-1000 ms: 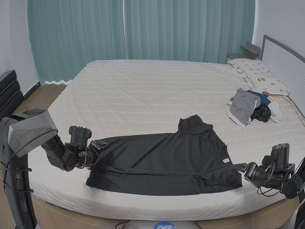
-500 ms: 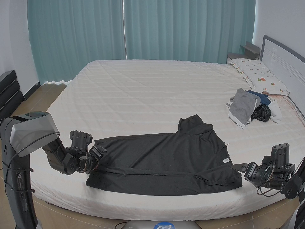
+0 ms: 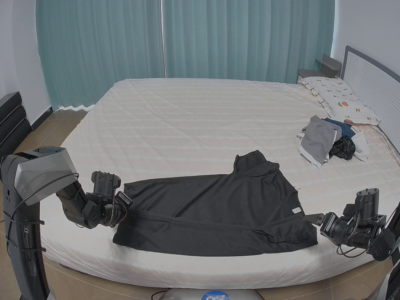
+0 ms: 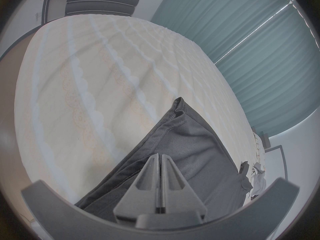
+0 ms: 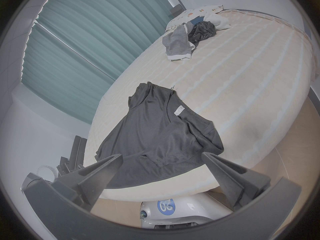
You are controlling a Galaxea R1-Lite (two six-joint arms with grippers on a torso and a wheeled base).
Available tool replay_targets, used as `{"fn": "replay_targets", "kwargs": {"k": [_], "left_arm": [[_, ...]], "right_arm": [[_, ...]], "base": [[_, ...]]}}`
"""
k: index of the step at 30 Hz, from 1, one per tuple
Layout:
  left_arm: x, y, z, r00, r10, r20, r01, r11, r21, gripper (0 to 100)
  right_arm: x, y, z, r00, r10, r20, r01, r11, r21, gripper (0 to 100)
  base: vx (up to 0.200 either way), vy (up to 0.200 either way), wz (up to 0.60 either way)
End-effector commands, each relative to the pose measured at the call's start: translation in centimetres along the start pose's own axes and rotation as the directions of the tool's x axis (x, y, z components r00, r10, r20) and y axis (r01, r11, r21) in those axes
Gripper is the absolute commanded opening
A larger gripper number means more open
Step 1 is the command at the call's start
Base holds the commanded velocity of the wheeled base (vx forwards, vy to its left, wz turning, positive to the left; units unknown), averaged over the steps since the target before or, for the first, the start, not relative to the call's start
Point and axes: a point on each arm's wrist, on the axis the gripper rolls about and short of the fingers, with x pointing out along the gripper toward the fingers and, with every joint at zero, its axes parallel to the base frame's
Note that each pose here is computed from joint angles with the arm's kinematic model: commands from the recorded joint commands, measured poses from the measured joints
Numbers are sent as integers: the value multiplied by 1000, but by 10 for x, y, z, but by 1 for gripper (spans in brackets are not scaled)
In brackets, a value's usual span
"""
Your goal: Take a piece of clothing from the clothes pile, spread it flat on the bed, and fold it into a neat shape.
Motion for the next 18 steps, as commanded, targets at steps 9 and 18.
{"fn": "replay_targets", "kwargs": {"k": [9, 18], "left_arm": [[8, 4, 3, 1000, 17, 6, -17, 1000, -11, 0], [6, 9, 5, 999, 34, 5, -34, 999, -19, 0]], "right_arm": [[7, -6, -5, 1000, 2, 15, -2, 1000, -5, 100], [19, -3, 2, 997, 52, 62, -50, 998, -27, 100]], "base": [[0, 0, 0], [0, 0, 0]]}}
